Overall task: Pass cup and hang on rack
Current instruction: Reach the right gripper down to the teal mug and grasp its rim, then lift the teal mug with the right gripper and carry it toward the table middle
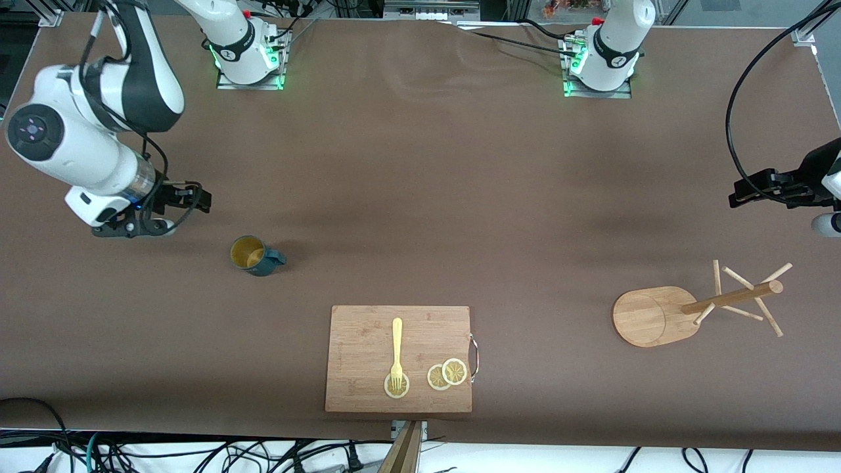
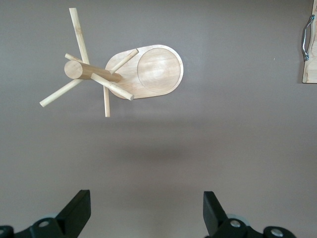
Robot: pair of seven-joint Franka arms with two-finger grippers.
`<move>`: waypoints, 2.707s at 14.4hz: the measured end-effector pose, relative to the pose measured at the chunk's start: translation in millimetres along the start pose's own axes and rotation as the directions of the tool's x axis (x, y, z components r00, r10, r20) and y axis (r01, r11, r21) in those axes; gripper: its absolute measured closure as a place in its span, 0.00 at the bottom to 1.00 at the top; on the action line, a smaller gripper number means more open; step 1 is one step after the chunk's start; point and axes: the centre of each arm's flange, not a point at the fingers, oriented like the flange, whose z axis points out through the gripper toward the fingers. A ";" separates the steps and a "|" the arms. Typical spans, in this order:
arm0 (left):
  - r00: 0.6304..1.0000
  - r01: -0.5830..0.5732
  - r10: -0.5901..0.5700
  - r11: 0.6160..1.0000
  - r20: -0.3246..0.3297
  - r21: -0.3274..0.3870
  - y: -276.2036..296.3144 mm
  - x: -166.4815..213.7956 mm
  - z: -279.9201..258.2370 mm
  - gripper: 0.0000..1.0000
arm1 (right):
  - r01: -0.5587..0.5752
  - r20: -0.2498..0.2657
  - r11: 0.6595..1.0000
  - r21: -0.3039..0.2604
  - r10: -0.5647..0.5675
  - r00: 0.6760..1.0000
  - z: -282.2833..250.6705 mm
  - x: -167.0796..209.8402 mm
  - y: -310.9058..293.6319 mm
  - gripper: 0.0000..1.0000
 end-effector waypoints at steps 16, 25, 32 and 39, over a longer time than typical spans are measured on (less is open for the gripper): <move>1.000 0.001 -0.001 1.000 0.004 -0.003 -0.4 1.4 2.5 0.00 | -0.035 -0.071 0.998 0.059 0.040 0.997 118.9 43.5 -30.7 0.25; 1.000 0.020 -0.019 0.999 0.005 -0.049 -8.6 2.1 3.7 0.00 | -0.063 -0.059 0.996 0.062 0.067 0.996 135.8 44.9 -32.2 0.94; 1.000 0.021 -0.021 0.998 0.005 -0.051 -9.5 2.3 3.9 0.00 | -0.091 -0.069 0.993 0.070 0.096 0.993 113.9 50.8 -95.2 0.96; 1.000 0.021 -0.021 0.998 0.005 -0.051 -9.5 2.3 3.7 0.00 | -0.179 -0.015 0.981 0.070 0.180 0.984 21.7 39.5 -266.8 0.96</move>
